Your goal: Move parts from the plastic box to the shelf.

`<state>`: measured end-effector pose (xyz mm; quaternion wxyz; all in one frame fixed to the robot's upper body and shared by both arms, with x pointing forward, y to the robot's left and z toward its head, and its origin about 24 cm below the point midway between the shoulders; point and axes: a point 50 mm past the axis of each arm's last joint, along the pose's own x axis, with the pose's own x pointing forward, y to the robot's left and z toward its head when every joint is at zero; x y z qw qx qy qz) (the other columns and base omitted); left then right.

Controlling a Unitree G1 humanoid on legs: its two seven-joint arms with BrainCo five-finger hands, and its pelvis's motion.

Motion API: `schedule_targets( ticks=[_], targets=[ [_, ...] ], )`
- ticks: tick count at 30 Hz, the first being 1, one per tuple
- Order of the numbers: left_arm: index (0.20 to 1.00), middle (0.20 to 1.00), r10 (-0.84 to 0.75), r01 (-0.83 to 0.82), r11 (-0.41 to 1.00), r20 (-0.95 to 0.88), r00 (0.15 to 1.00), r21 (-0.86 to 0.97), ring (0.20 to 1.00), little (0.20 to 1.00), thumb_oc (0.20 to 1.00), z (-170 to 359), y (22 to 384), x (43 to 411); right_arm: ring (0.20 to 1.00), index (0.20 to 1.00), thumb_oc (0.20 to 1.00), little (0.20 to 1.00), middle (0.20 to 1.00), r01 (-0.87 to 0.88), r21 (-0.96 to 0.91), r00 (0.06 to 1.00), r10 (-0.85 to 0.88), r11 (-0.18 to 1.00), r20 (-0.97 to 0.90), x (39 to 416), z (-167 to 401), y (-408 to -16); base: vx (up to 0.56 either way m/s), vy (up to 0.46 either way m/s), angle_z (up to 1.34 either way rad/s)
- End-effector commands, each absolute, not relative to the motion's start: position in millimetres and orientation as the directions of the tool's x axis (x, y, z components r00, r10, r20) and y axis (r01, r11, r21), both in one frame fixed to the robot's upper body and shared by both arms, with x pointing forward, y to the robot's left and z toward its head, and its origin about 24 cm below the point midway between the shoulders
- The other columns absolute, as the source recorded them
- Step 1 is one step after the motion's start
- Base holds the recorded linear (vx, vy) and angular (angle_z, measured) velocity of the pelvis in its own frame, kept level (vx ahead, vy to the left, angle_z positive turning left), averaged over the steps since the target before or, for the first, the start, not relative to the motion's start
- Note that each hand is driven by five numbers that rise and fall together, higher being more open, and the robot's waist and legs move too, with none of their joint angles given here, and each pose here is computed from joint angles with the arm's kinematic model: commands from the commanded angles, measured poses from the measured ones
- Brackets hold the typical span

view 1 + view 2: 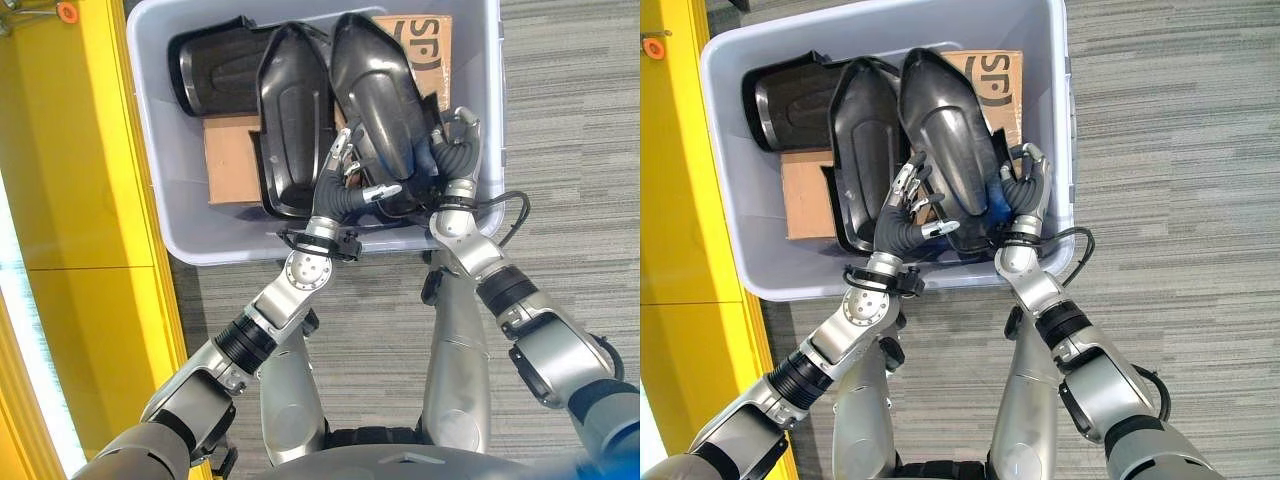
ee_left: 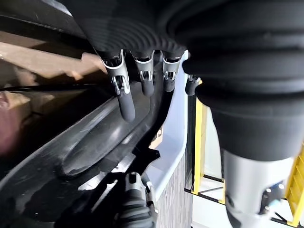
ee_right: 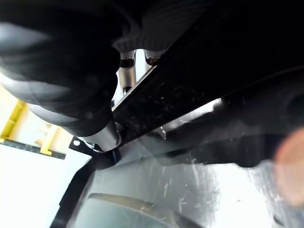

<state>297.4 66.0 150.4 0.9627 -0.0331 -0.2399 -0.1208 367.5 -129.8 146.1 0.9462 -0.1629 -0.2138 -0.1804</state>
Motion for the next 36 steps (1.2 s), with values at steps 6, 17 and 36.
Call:
schedule_targets(
  ticks=[6,17,36],
  targets=[
    [1.0,1.0,-0.206,0.235,0.972,0.554,0.807,0.02,1.0,1.0,1.0,159,73,294,0.2,0.2,0.2,0.2,0.2,0.386,-0.29,0.903,-0.294,0.876,0.315,370,117,-136,0.0,0.0,0.0],
    [1.0,1.0,-0.149,0.179,0.984,0.558,0.816,0.001,1.0,1.0,1.0,159,84,296,0.2,0.2,0.2,0.2,0.2,0.374,-0.218,0.918,-0.328,0.901,0.221,372,107,-141,0.0,0.0,0.0],
    [1.0,1.0,0.206,-0.173,0.978,0.474,0.856,-0.114,1.0,1.0,1.0,135,127,289,0.2,0.2,0.2,0.2,0.2,0.443,0.067,0.659,-0.375,0.894,0.652,340,176,-136,0.01,0.014,-0.01]
  ],
)
